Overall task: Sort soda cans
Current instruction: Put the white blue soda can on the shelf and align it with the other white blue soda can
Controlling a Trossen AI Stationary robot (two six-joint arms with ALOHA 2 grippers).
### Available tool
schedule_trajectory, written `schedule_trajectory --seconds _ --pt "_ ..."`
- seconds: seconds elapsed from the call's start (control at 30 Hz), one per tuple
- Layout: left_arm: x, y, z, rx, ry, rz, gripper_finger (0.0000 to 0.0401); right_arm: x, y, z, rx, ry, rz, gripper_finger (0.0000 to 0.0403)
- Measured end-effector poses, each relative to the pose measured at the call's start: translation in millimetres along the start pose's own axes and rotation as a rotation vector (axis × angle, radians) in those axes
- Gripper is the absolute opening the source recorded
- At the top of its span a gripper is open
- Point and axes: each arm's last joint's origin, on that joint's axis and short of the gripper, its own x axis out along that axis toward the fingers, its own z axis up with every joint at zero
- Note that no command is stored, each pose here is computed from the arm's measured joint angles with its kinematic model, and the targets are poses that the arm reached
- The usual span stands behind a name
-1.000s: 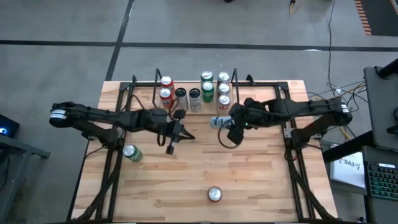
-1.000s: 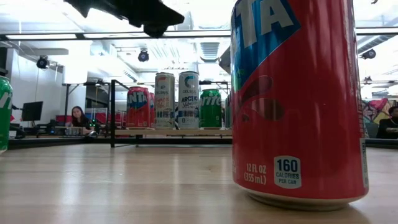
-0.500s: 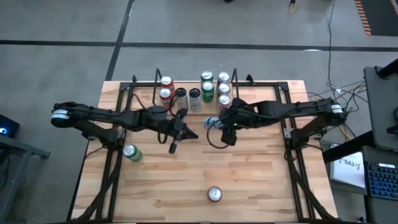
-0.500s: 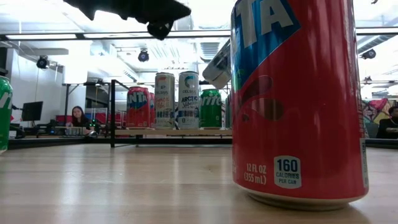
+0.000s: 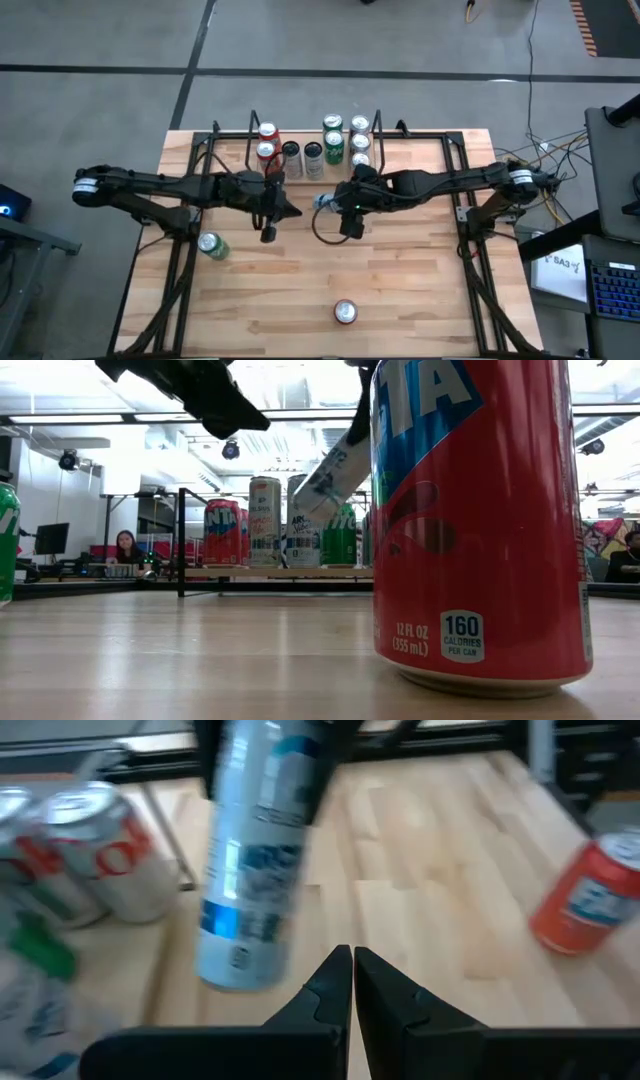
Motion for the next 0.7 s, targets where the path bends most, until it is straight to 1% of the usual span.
schedule_trajectory --seconds 0.1,0.17,0.3,0.4,0.57,0.7 --pt "1.6 0.9 0.3 -0.007 -0.004 0.019 0.0004 4.3 2.3 5.7 0.002 -0.012 0.002 0.0236" --pt "3.9 1.0 0.8 -0.013 -0.011 0.019 0.0014 6.7 3.8 9.9 0.003 -0.025 0.004 0.0236" --pt "4.7 0.7 0.4 -0.018 -0.008 0.018 0.0055 11.4 6.1 14.8 -0.022 -0.02 0.003 0.0236" --pt "4.7 0.7 0.4 -0.018 -0.008 0.02 0.0106 11.1 6.6 18.5 -0.042 -0.03 0.005 0.0236" --pt "4.7 1.0 0.4 -0.019 -0.007 0.028 0.0213 9.6 5.6 20.2 -0.046 -0.046 -0.002 0.0236" --pt "4.4 4.2 0.1 -0.055 -0.001 0.141 0.0289 8.6 5.6 22.5 -0.054 -0.07 0.0 0.0236"
